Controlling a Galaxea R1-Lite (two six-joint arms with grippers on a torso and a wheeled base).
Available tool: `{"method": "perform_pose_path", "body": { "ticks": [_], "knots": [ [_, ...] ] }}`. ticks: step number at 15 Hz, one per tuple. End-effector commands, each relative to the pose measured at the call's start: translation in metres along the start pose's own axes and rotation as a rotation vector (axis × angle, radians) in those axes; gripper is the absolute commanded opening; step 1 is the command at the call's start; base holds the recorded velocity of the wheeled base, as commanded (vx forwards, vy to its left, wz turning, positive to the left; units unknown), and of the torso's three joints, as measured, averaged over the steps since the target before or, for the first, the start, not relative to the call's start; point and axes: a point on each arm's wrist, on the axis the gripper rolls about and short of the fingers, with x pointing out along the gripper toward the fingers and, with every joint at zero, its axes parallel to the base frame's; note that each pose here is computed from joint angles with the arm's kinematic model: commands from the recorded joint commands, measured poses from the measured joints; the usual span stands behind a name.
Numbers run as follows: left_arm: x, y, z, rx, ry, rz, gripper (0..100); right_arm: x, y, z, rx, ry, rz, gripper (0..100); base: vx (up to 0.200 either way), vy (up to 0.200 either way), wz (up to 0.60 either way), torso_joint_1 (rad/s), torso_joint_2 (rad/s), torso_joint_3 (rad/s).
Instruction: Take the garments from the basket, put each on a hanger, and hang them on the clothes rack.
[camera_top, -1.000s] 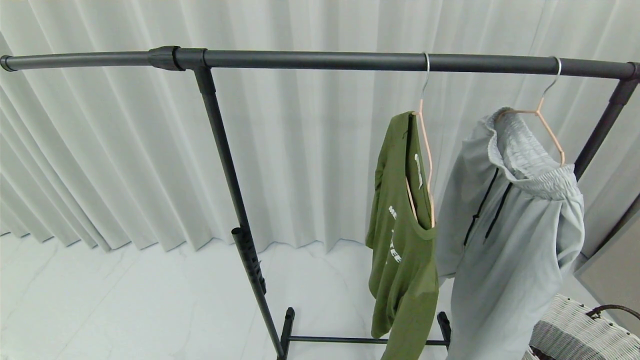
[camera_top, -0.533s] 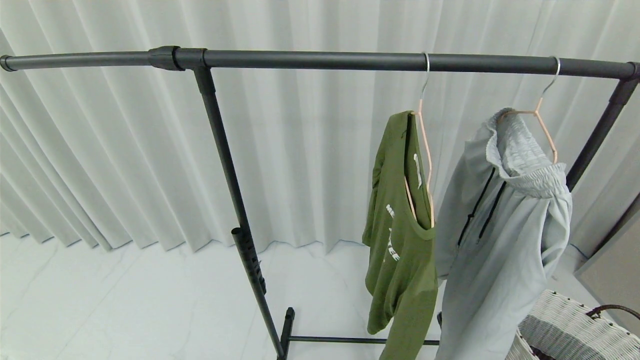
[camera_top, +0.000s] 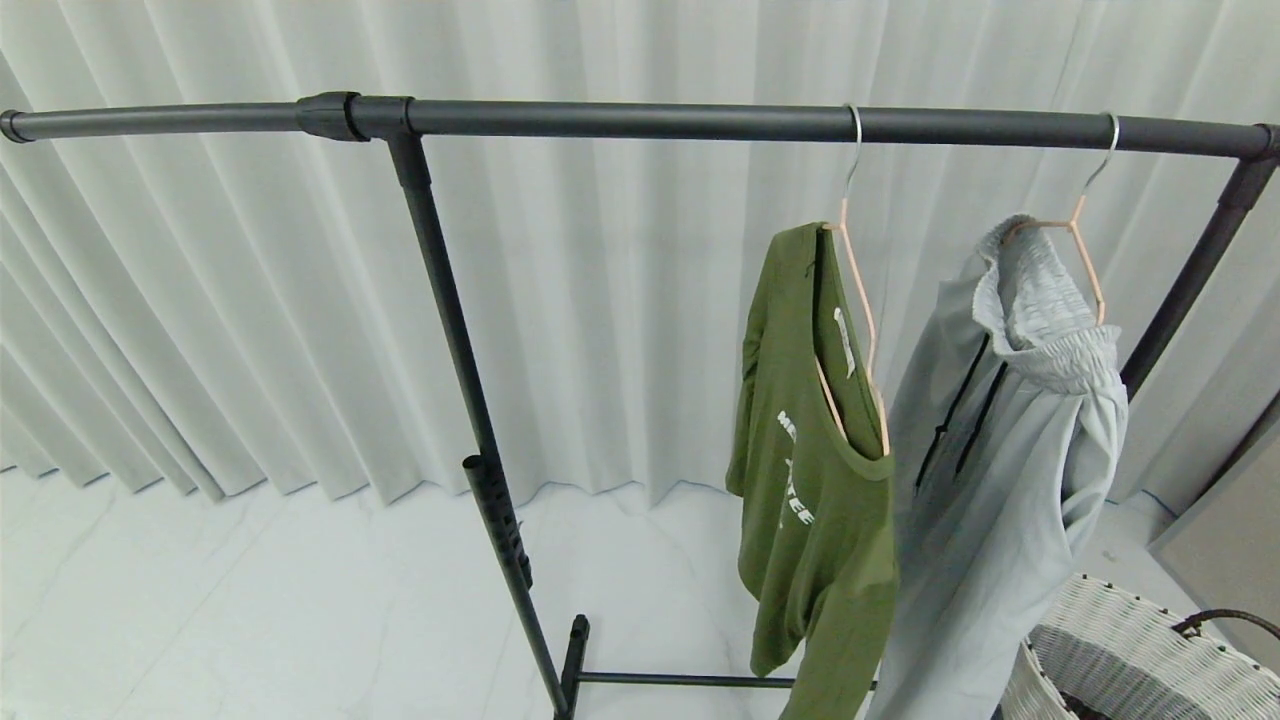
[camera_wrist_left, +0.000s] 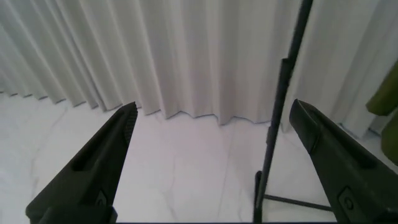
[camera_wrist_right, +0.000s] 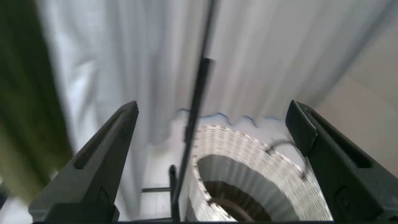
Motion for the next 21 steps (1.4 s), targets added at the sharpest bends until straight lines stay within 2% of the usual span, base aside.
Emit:
{"method": "perform_pose_path", "body": {
  "ticks": [1, 2, 3, 5, 9, 18, 21],
  "knots": [
    [0.0003, -0.0008, -0.0008, -0.016, 0.003, -0.03, 100, 0.0001, 0.0008, -0.0043, 0.011, 0.044, 0.016, 100, 0.0, 0.0, 0.0, 0.0, 0.0, 0.0],
    [0.0003, -0.0009, -0.0008, -0.017, 0.003, -0.034, 100, 0.0, 0.0008, -0.0045, 0.013, 0.045, 0.016, 100, 0.0, 0.0, 0.0, 0.0, 0.0, 0.0],
    [0.0, -0.0037, -0.0018, -0.055, 0.008, -0.157, 100, 0.0, 0.0008, -0.0051, 0.048, 0.051, 0.016, 100, 0.0, 0.0, 0.0, 0.0, 0.0, 0.0],
    [-0.0005, -0.004, -0.0058, -0.054, 0.054, -0.176, 100, 0.0, 0.0008, -0.0051, 0.083, 0.052, 0.012, 100, 0.0, 0.0, 0.0, 0.0, 0.0, 0.0],
    [-0.0005, -0.004, -0.006, -0.068, 0.057, -0.175, 100, 0.0, 0.0007, -0.0051, 0.115, 0.052, 0.01, 100, 0.0, 0.0, 0.0, 0.0, 0.0, 0.0],
    [-0.0006, -0.004, -0.0057, -0.07, 0.057, -0.177, 100, 0.0, 0.0008, -0.0053, 0.112, 0.054, 0.01, 100, 0.0, 0.0, 0.0, 0.0, 0.0, 0.0],
    [-0.0007, -0.004, -0.0058, -0.09, 0.057, -0.175, 100, 0.0, 0.0008, -0.0053, 0.117, 0.054, 0.01, 100, 0.0, 0.0, 0.0, 0.0, 0.0, 0.0]
  ]
}}
